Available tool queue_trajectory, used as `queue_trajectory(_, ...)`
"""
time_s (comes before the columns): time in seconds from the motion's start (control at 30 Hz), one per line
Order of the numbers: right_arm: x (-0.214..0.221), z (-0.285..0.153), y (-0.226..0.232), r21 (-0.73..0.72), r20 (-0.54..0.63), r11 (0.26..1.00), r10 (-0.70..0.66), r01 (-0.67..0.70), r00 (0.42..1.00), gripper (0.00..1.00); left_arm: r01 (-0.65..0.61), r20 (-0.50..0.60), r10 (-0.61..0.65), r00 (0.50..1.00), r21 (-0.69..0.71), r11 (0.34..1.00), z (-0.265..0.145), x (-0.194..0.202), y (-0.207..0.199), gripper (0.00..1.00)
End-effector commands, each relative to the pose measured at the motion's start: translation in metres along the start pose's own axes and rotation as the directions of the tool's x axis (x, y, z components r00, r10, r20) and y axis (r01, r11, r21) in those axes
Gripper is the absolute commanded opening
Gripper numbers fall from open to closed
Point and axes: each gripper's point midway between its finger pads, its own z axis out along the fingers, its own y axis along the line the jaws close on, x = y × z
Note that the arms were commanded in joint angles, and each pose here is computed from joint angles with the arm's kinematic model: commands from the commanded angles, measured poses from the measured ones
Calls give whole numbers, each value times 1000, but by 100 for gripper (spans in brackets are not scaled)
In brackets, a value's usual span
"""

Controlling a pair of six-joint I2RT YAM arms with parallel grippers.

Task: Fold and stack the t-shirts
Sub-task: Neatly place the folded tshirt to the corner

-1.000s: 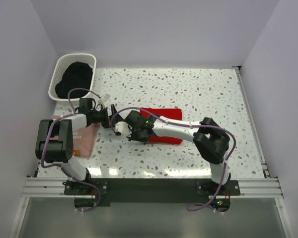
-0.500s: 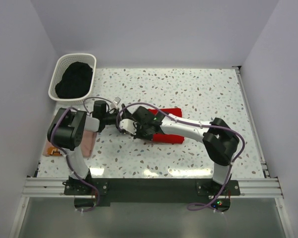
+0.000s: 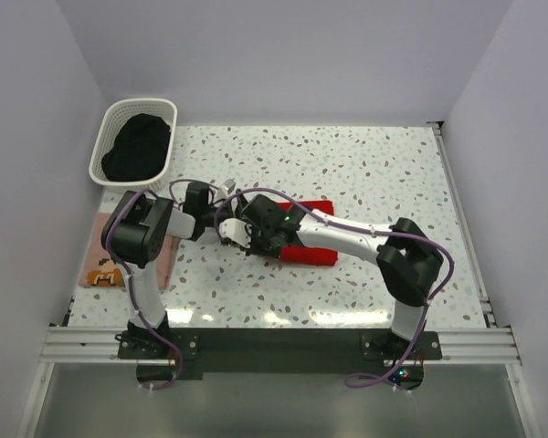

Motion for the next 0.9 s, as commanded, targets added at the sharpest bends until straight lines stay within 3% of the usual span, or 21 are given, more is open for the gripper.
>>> queue_trajectory(0.0,-41,-19,-10,36,122,999,-11,7,992,0,97,29,-94,995,-154,983,7,8,49,100)
queue_trajectory(0.3,-65,-16,2,14,160,1000,-17,15,987,0,73,8,-73,997,-199,977,6,10,57,99)
queue_trajectory(0.5,-81,-7,6,13,176,1000,-18,16,984,0,39,-46,-52,998,-247,968,3,17,65,66)
queue_trajectory(0.6,-88,-7,10,10,189,1000,-17,15,982,0,16,-82,-40,996,-267,964,-1,18,66,29)
queue_trajectory(0.73,-89,-12,14,-3,196,1000,6,-6,981,0,-51,-138,6,990,-324,945,-16,16,62,0)
queue_trajectory(0.77,-90,-14,15,-6,201,1000,13,-12,980,10,-129,-155,79,985,-347,929,-23,10,63,0)
queue_trajectory(0.83,-90,-23,16,-12,202,999,49,-47,978,26,-158,-191,87,978,-397,904,-36,9,57,0)
queue_trajectory(0.87,-89,-26,15,-6,201,998,56,-56,978,46,-237,-205,159,966,-447,863,-47,2,60,0)
